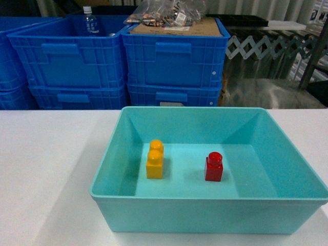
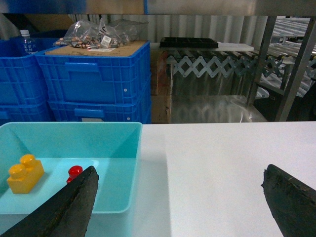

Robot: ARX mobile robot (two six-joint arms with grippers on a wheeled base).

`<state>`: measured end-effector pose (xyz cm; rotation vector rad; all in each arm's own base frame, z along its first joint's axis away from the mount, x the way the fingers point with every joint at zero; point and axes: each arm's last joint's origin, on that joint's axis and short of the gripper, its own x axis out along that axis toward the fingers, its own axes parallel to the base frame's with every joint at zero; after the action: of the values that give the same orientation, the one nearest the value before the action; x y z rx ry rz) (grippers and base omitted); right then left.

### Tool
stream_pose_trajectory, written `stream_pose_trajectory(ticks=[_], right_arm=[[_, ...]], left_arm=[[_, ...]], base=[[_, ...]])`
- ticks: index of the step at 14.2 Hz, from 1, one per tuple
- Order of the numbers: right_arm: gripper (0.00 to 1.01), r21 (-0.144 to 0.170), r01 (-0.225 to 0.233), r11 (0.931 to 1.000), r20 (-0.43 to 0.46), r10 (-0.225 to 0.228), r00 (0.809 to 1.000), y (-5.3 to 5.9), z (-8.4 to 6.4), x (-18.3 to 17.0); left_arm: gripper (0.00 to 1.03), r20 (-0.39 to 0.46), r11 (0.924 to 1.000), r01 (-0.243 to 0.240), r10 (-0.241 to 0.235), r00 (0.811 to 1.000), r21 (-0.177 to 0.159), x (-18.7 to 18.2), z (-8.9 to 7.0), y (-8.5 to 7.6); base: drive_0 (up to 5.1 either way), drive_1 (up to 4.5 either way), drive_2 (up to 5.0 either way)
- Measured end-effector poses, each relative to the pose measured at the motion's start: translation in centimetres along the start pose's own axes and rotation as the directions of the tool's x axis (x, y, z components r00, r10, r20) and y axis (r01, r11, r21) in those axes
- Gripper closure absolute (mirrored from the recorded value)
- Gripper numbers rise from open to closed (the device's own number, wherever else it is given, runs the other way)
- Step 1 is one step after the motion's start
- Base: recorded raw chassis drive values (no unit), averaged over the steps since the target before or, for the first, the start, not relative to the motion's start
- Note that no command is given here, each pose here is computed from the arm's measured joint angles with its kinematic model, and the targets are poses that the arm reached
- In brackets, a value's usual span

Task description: Pick red block from blue box to shelf

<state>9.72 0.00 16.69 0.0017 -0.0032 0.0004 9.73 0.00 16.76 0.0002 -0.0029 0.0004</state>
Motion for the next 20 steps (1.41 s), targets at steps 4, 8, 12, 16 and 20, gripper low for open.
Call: stream_pose_trajectory(ticks=[4, 8, 12, 16, 20], right_arm=[[0.03, 0.0, 0.0, 1.0, 0.0, 0.0, 1.0, 0.0, 0.0, 0.0], [0.03, 0.0, 0.0, 1.0, 0.0, 0.0, 1.0, 0.0, 0.0, 0.0], [0.03, 0.0, 0.0, 1.0, 0.0, 0.0, 1.0, 0.0, 0.0, 0.0], [0.03, 0.024, -0.113, 0.9933, -0.15, 0.115, 0.982, 0.1, -0.3, 0.6], [0.03, -0.024, -0.198, 0.9799, -0.242, 0.186, 0.952, 2.6, 3.1, 5.6]], left_arm=[[0.05, 0.0, 1.0, 0.0, 0.0, 1.0, 0.0, 0.0, 0.0, 0.0], [0.05, 0.0, 1.0, 0.0, 0.0, 1.0, 0.0, 0.0, 0.0, 0.0], [0.05, 0.0, 1.0, 0.0, 0.0, 1.0, 0.0, 0.0, 0.0, 0.0], [0.05, 0.001, 1.0, 0.001, -0.001, 1.0, 0.0, 0.0, 0.0, 0.0], [0.05, 0.0, 1.0, 0.0, 0.0, 1.0, 0.0, 0.0, 0.0, 0.0]], base=[[0.0, 0.0, 0.0], [0.0, 0.0, 0.0], [0.0, 0.0, 0.0], [0.0, 0.0, 0.0], [0.0, 0.0, 0.0]])
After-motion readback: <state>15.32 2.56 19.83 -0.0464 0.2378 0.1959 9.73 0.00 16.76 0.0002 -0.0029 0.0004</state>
